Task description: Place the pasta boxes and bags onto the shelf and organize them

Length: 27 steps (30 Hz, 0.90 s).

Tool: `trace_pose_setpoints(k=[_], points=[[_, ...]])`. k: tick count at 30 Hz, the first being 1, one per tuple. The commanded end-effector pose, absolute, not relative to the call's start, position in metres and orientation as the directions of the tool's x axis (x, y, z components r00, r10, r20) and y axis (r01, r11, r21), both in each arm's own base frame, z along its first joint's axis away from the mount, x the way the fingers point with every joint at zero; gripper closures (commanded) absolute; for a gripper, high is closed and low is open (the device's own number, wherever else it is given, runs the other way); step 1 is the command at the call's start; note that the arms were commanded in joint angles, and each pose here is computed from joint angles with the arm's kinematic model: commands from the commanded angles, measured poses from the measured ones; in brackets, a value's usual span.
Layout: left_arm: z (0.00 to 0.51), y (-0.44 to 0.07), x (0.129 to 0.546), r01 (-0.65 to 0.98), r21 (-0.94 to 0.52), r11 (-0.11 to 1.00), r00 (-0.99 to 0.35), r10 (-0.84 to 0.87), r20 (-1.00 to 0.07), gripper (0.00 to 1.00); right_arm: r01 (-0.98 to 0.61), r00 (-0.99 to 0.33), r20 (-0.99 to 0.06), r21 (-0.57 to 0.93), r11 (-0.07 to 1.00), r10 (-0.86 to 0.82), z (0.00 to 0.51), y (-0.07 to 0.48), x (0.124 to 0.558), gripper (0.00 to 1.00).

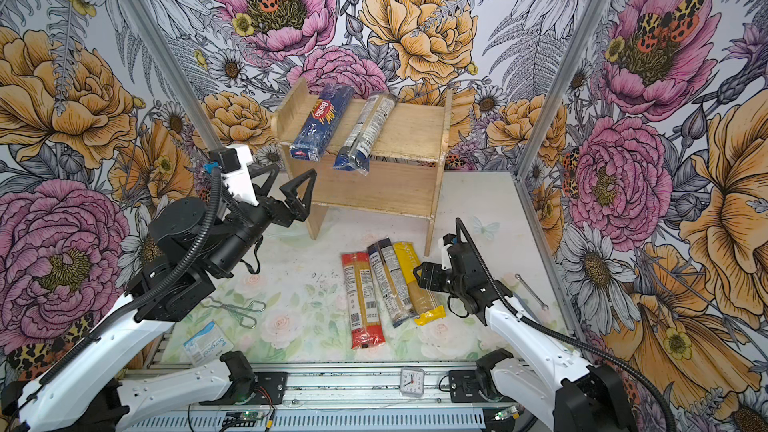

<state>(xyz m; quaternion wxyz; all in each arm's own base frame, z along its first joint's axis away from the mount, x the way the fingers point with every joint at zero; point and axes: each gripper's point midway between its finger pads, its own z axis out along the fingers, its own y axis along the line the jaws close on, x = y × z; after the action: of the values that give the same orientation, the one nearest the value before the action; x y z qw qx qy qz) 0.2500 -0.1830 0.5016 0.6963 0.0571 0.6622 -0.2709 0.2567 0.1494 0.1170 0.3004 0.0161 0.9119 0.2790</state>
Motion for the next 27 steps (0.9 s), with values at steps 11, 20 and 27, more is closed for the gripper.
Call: trace_pose_setpoints(k=[11,20,27], points=[[0.403,-0.198,0.256,0.478,-0.160,0.864,-0.102,-0.126,-0.987,0.01,-0.213,-0.785,-0.600,0.496,0.842,0.155,0.133,0.163,0.255,0.22],[0.350,-0.193,0.243,0.497,-0.202,0.844,-0.176,-0.130,-0.976,0.01,-0.240,-0.808,-0.583,0.457,0.856,0.085,0.112,0.175,0.248,0.22],[0.315,-0.194,0.242,0.484,-0.229,0.845,-0.253,-0.116,-0.961,0.01,-0.287,-0.822,-0.569,0.379,0.880,-0.023,0.087,0.192,0.241,0.22]])
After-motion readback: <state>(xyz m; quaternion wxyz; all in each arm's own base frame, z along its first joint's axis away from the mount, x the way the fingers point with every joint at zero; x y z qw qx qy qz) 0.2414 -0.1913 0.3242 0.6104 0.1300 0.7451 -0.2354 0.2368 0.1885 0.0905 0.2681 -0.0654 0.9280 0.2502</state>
